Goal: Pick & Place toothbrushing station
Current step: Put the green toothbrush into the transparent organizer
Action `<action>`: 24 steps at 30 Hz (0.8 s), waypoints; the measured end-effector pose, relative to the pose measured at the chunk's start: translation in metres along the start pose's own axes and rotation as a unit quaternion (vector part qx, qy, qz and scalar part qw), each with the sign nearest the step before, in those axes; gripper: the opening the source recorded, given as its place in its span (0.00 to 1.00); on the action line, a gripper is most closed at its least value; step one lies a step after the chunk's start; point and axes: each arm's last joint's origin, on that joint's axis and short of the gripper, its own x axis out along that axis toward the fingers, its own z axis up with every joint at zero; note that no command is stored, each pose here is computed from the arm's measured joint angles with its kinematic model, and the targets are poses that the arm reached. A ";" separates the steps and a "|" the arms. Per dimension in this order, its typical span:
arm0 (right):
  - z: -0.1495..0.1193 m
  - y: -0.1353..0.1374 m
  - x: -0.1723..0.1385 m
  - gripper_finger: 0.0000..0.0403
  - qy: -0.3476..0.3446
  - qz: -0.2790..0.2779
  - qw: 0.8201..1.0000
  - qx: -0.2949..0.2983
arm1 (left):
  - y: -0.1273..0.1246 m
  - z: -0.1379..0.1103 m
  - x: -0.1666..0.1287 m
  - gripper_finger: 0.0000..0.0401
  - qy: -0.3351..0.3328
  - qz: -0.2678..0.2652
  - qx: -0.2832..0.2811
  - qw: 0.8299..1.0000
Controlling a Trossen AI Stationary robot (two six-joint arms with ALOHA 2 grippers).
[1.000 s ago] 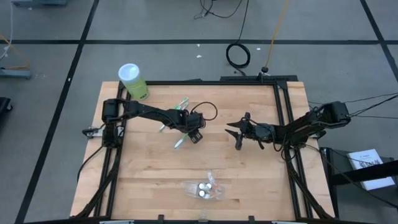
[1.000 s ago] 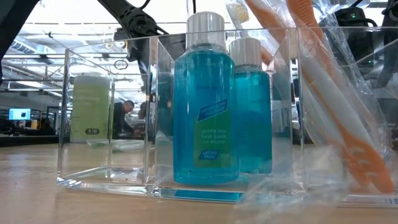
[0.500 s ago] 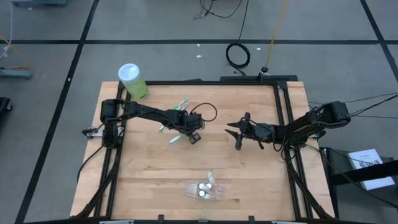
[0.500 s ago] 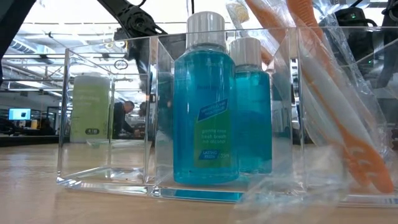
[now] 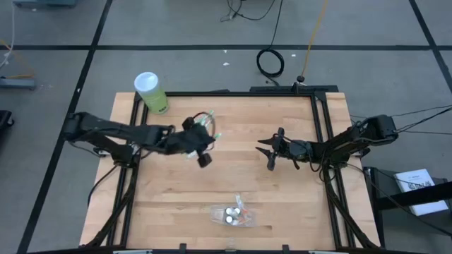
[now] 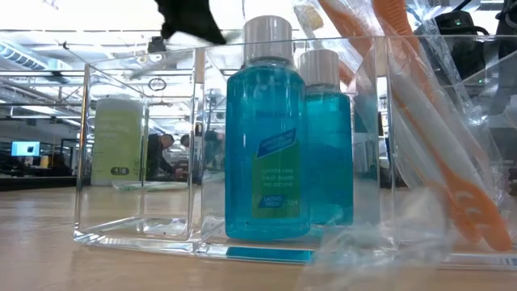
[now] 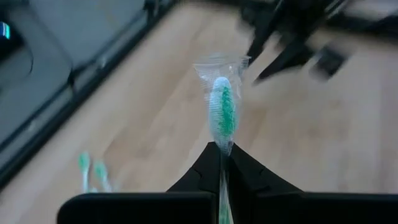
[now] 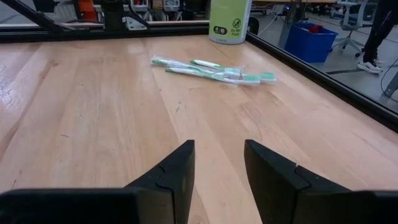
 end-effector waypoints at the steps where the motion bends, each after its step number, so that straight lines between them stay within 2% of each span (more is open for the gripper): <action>1: 0.000 0.000 0.000 0.32 0.000 0.000 1.000 0.000 | -0.005 0.001 -0.009 0.02 -0.023 -0.008 0.002 1.000; 6: 0.001 0.000 0.000 0.32 -0.003 0.001 1.000 0.001 | -0.031 -0.009 -0.038 0.01 -0.114 -0.058 0.008 0.992; 11: 0.001 0.000 0.000 0.32 -0.007 0.001 1.000 0.003 | -0.056 -0.040 -0.040 0.02 -0.176 -0.107 -0.008 0.978; 17: 0.004 0.000 0.000 0.32 -0.022 0.001 1.000 0.007 | -0.079 -0.079 -0.046 0.02 -0.271 -0.198 -0.032 0.941; 21: 0.005 0.000 0.000 0.32 -0.023 0.001 1.000 0.009 | -0.091 -0.100 -0.049 0.01 -0.323 -0.237 -0.027 0.916; 24: 0.005 0.000 0.000 0.32 -0.026 0.002 1.000 0.010 | -0.100 -0.115 -0.046 0.01 -0.339 -0.252 -0.013 0.906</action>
